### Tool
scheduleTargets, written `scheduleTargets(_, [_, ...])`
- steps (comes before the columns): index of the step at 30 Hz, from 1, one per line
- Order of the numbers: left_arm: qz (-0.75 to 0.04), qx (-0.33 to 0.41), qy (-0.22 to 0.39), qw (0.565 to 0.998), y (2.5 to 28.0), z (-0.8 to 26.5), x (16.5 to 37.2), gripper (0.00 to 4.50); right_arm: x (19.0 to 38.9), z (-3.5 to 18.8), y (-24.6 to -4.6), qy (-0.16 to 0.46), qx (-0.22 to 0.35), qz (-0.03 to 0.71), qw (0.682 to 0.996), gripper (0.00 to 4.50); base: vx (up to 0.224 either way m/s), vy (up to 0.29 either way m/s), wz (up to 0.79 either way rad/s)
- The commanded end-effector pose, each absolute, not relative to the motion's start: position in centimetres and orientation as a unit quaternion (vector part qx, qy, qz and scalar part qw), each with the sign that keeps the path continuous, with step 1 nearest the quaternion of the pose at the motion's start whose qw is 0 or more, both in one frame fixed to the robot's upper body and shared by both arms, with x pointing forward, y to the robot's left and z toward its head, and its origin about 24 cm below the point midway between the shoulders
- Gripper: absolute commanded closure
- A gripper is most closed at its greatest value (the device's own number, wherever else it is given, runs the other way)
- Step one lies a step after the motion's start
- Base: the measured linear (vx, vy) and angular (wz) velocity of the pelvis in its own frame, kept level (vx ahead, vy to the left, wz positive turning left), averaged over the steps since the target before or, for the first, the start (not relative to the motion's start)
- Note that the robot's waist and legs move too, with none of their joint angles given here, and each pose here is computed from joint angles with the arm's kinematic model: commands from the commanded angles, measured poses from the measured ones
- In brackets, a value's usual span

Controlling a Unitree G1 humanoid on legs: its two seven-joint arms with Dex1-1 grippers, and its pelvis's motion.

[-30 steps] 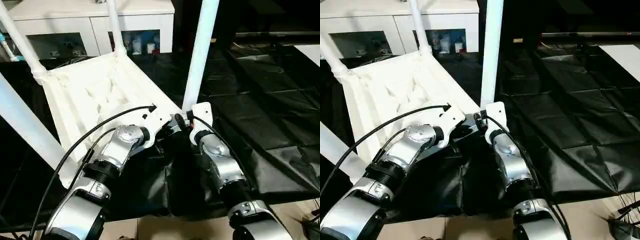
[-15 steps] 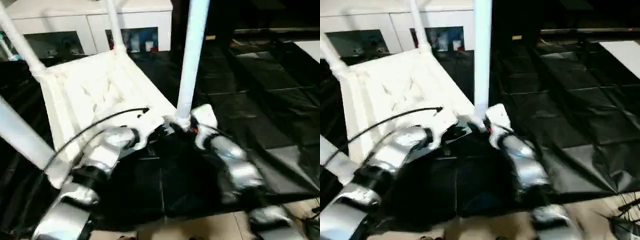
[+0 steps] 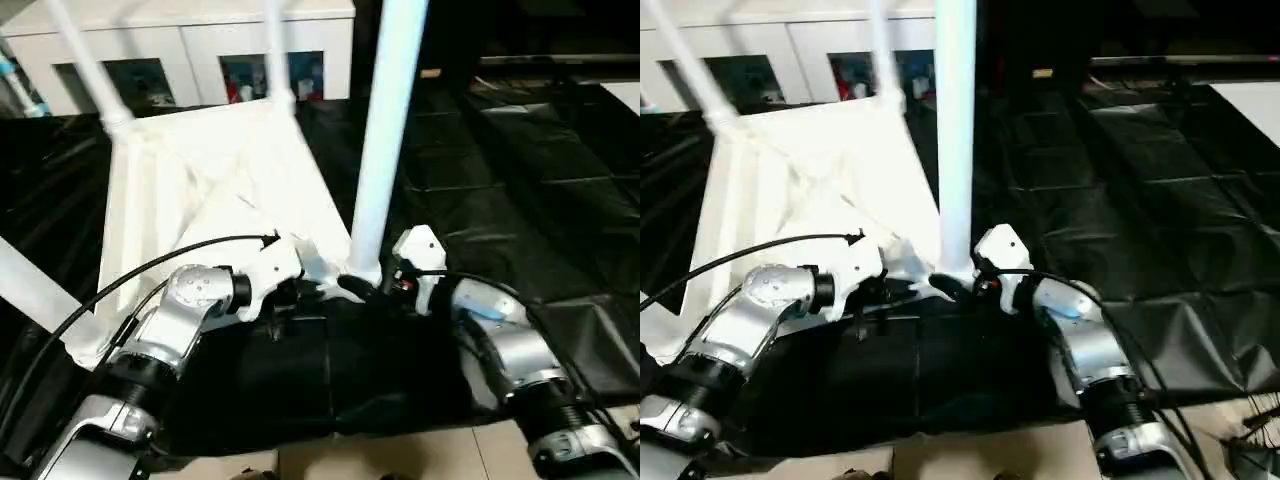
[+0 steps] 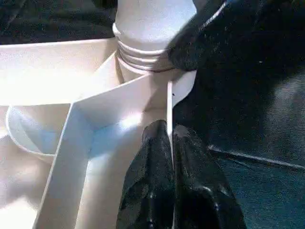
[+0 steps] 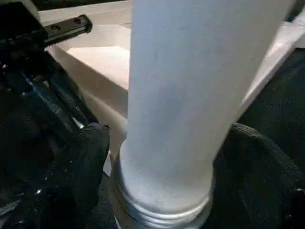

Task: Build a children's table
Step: Rotate leg to tighten

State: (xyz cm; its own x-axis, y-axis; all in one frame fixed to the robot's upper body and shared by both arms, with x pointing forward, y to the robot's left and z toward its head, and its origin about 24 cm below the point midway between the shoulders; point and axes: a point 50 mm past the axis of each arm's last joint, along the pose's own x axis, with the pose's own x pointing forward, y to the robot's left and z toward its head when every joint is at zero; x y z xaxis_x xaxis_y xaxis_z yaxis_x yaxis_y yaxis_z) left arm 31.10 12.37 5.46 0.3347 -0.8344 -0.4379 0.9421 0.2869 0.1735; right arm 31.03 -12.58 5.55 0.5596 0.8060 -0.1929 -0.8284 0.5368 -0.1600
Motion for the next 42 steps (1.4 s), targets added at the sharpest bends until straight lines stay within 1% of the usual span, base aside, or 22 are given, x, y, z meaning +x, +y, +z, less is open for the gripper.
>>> scheduleTargets(1, [-0.584, 0.17, 0.16, 0.778, 11.9, 3.6, 29.8, 4.5, 30.8, 5.5, -12.5, 0.047, -0.117, 0.474, 0.871, 0.59, 0.0, 0.0, 0.0])
scheduleTargets(7, [-0.586, 0.171, 0.161, 0.775, 12.1, 3.7, 29.7, 4.5, 30.6, 5.2, -12.6, 0.055, -0.125, 0.485, 0.864, 0.59, 0.0, 0.0, 0.0])
scheduleTargets(8, [-0.586, 0.171, 0.162, 0.775, 12.1, 3.7, 29.7, 4.5, 30.6, 5.2, -12.6, 0.055, -0.125, 0.486, 0.863, 0.75, 0.0, 0.0, 0.0])
scheduleTargets(9, [-0.587, 0.171, 0.162, 0.775, 12.1, 3.7, 29.7, 4.5, 30.6, 5.2, -12.6, 0.055, -0.123, 0.485, 0.864, 0.75, 0.0, 0.0, 0.0])
scheduleTargets(11, [-0.587, 0.171, 0.163, 0.774, 12.1, 3.8, 29.7, 4.5, 30.7, 5.2, -12.7, 0.053, -0.119, 0.48, 0.868, 0.96, 0.0, 0.0, 0.0])
scheduleTargets(12, [-0.588, 0.171, 0.164, 0.774, 12.1, 3.8, 29.7, 4.5, 30.8, 5.3, -12.7, 0.052, -0.114, 0.479, 0.869, 0.96, 0.0, 0.0, 0.0])
scheduleTargets(13, [-0.588, 0.171, 0.165, 0.773, 12.1, 3.8, 29.7, 4.5, 30.8, 5.3, -12.7, 0.052, -0.115, 0.479, 0.868, 1.12, 0.0, 0.0, 0.0])
scheduleTargets(14, [-0.588, 0.172, 0.165, 0.773, 12.1, 3.7, 29.7, 4.5, 30.8, 5.2, -12.7, 0.053, -0.116, 0.479, 0.868, 1.12, 0.0, 0.0, 0.0])
scheduleTargets(18, [-0.588, 0.172, 0.167, 0.773, 12.1, 3.7, 29.6, 4.5, 30.8, 5.2, -12.7, 0.053, -0.116, 0.48, 0.868, 1.5, 0.0, 0.0, 0.0])
scheduleTargets(19, [-0.588, 0.172, 0.168, 0.772, 12.2, 3.7, 29.6, 4.5, 30.8, 5.2, -12.7, 0.054, -0.116, 0.481, 0.868, 1.5, 0.0, 0.0, 0.0])
scheduleTargets(20, [-0.588, 0.172, 0.168, 0.772, 12.2, 3.7, 29.6, 4.5, 30.8, 5.2, -12.7, 0.054, -0.116, 0.481, 0.868, 1.68, 0.0, 0.0, 0.0])
scheduleTargets(21, [-0.588, 0.172, 0.169, 0.772, 12.2, 3.7, 29.6, 4.5, 30.8, 5.1, -12.7, 0.054, -0.116, 0.48, 0.868, 1.77, 0.0, 0.0, 0.0])
scheduleTargets(27, [-0.587, 0.172, 0.173, 0.772, 12.2, 3.6, 29.6, 4.5, 31.0, 4.8, -12.5, 0.059, -0.113, 0.463, 0.877, 1.91, 0.0, 0.0, 0.0])
scheduleTargets(31, [-0.576, 0.171, 0.18, 0.779, 12.0, 3.3, 29.9, 4.5, 31.3, 4.2, -12.3, 0.069, -0.103, 0.424, 0.897, 1.94, 0.0, 0.0, 0.0])
scheduleTargets(33, [-0.551, 0.174, 0.185, 0.795, 11.5, 3.1, 30.5, 4.5, 31.6, 3.4, -11.8, 0.089, -0.096, 0.378, 0.916, 1.94, 0.0, 0.0, 0.0])
scheduleTargets(34, [-0.55, 0.174, 0.185, 0.795, 11.5, 3.1, 30.6, 4.5, 31.6, 3.4, -11.8, 0.089, -0.096, 0.378, 0.917, 1.94, 0.0, 0.0, 0.0])
scheduleTargets(36, [-0.534, 0.173, 0.188, 0.806, 11.1, 3.1, 31.0, 4.5, 31.8, 3.0, -11.5, 0.099, -0.086, 0.347, 0.929, 1.94, 0.0, 0.0, 0.0])
scheduleTargets(37, [-0.518, 0.172, 0.195, 0.815, 10.7, 3.0, 31.4, 4.5, 32.1, 2.7, -11.2, 0.109, -0.073, 0.306, 0.943, 1.94, 0.0, 0.0, 0.0])
scheduleTargets(38, [-0.508, 0.173, 0.199, 0.82, 10.5, 2.9, 31.6, 4.5, 32.3, 2.5, -11.1, 0.115, -0.065, 0.287, 0.949, 1.94, 0.0, 0.0, 0.0])
scheduleTargets(39, [-0.486, 0.174, 0.206, 0.831, 10.0, 2.8, 32.1, 4.5, 32.5, 2.2, -10.7, 0.128, -0.052, 0.249, 0.958, 1.94, 0.0, 0.0, 0.0])
scheduleTargets(41, [-0.451, 0.168, 0.213, 0.85, 9.6, 2.8, 32.7, 4.5, 32.8, 1.8, -10.4, 0.142, -0.045, 0.201, 0.968, 1.94, 0.0, 0.0, 0.0])
scheduleTargets(42, [-0.436, 0.164, 0.214, 0.859, 9.3, 2.8, 33.0, 4.5, 32.8, 1.7, -10.1, 0.149, -0.037, 0.188, 0.97, 1.94, 0.0, 0.0, 0.0])
